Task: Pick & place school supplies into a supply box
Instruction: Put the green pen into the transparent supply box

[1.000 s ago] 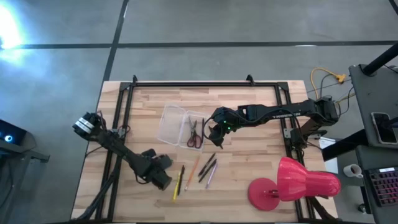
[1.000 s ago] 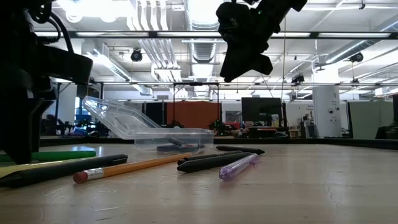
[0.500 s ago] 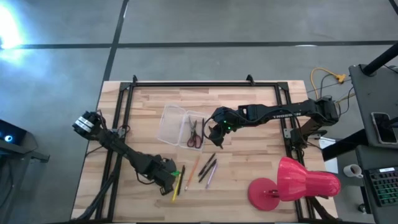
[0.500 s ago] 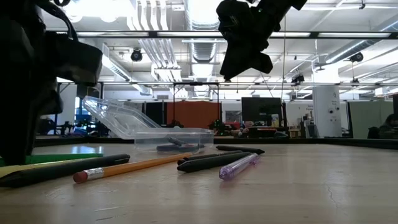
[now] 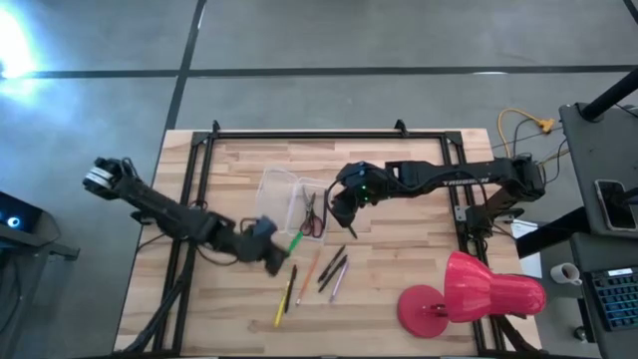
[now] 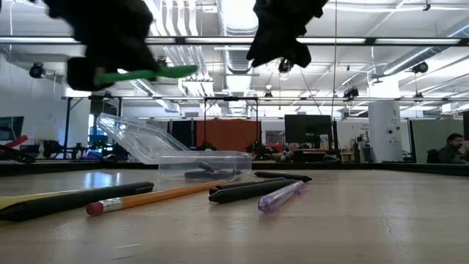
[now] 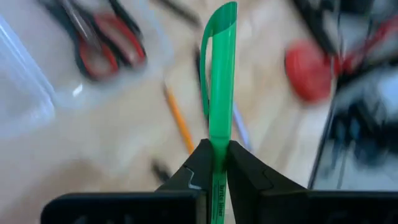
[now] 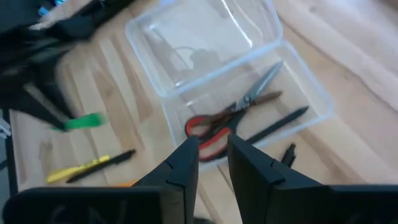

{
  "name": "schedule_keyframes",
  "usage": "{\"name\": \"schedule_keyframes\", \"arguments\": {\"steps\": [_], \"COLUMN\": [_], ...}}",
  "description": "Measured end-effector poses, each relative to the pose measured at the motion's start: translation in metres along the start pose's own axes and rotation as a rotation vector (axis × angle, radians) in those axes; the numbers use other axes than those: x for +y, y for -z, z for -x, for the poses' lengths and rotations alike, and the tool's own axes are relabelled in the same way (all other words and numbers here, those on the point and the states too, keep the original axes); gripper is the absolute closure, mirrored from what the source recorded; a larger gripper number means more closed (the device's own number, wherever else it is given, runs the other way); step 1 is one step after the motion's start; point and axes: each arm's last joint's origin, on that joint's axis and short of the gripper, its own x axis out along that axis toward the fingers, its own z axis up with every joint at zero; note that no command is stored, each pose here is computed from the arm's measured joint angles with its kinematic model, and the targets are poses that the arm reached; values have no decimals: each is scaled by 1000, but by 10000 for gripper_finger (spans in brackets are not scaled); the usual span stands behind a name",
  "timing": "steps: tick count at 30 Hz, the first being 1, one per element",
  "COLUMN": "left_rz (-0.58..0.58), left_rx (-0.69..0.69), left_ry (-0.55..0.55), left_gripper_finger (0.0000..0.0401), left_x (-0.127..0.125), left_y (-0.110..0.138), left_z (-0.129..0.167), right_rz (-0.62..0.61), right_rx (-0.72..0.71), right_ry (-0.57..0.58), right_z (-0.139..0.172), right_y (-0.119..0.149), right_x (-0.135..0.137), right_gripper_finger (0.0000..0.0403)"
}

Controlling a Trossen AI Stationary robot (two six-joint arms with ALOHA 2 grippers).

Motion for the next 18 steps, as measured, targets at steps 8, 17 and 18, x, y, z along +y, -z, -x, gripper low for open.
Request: {"name": "schedule_keyframes", "arguments": {"steps": [8,17,18], "left_rz": [177,228,226], "left_rx": [-199,-197,-188], "left_ry": [-75,-143,-138], "left_gripper_finger": [391,291,280], "left_x": [39,49,48], "left_y": [-57,-80,-81], "left_z": [-31,-56,-57], "right_rz": [30,53,54], "right_rx": [-19,66,73], "right_ry": [-11,73,81], "right_z": [6,7,7], "right_y": [-7,2,3], "right_x": [4,-3,-4], "right_gripper_finger": [330,325,326]}}
